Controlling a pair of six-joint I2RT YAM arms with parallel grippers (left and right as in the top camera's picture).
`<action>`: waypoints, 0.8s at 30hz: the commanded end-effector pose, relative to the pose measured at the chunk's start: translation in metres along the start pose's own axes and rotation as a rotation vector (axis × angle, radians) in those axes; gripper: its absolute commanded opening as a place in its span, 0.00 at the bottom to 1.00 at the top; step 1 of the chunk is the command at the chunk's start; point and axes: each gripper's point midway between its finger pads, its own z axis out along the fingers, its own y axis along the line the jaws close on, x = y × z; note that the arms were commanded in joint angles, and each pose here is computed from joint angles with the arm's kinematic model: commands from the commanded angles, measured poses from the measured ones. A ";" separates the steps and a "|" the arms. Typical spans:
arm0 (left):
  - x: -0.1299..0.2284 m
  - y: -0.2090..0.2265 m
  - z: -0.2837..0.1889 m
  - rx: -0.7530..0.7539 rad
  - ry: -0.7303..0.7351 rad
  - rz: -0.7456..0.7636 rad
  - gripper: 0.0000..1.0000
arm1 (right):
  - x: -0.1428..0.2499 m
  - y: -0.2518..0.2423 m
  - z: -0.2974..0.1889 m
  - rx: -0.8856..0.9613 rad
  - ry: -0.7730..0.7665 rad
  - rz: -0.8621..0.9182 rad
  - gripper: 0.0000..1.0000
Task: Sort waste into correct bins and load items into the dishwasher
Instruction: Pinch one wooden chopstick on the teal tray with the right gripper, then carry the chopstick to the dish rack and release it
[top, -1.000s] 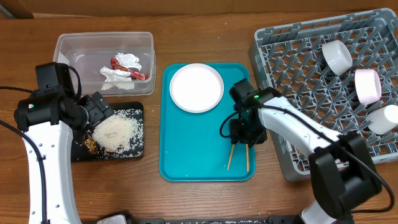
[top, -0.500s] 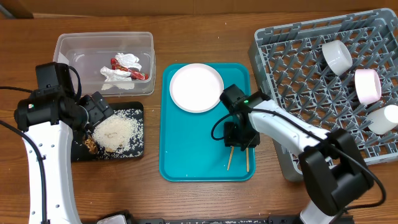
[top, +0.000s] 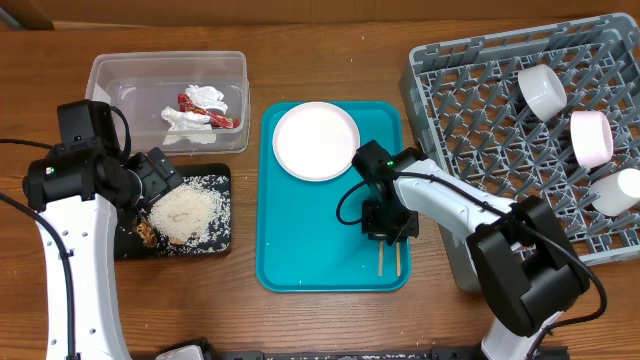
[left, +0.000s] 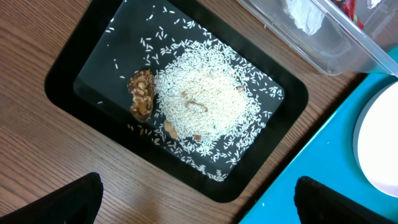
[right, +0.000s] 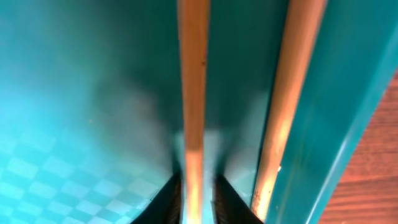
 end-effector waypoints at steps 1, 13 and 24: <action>-0.004 0.001 -0.006 0.000 -0.024 -0.009 1.00 | 0.002 -0.001 0.015 0.018 0.032 -0.002 0.12; -0.004 0.001 -0.006 0.000 -0.024 -0.009 1.00 | -0.003 0.006 -0.005 0.001 0.014 -0.033 0.04; -0.004 0.001 -0.006 0.000 -0.024 -0.009 1.00 | -0.030 -0.004 -0.127 0.018 -0.277 -0.158 0.04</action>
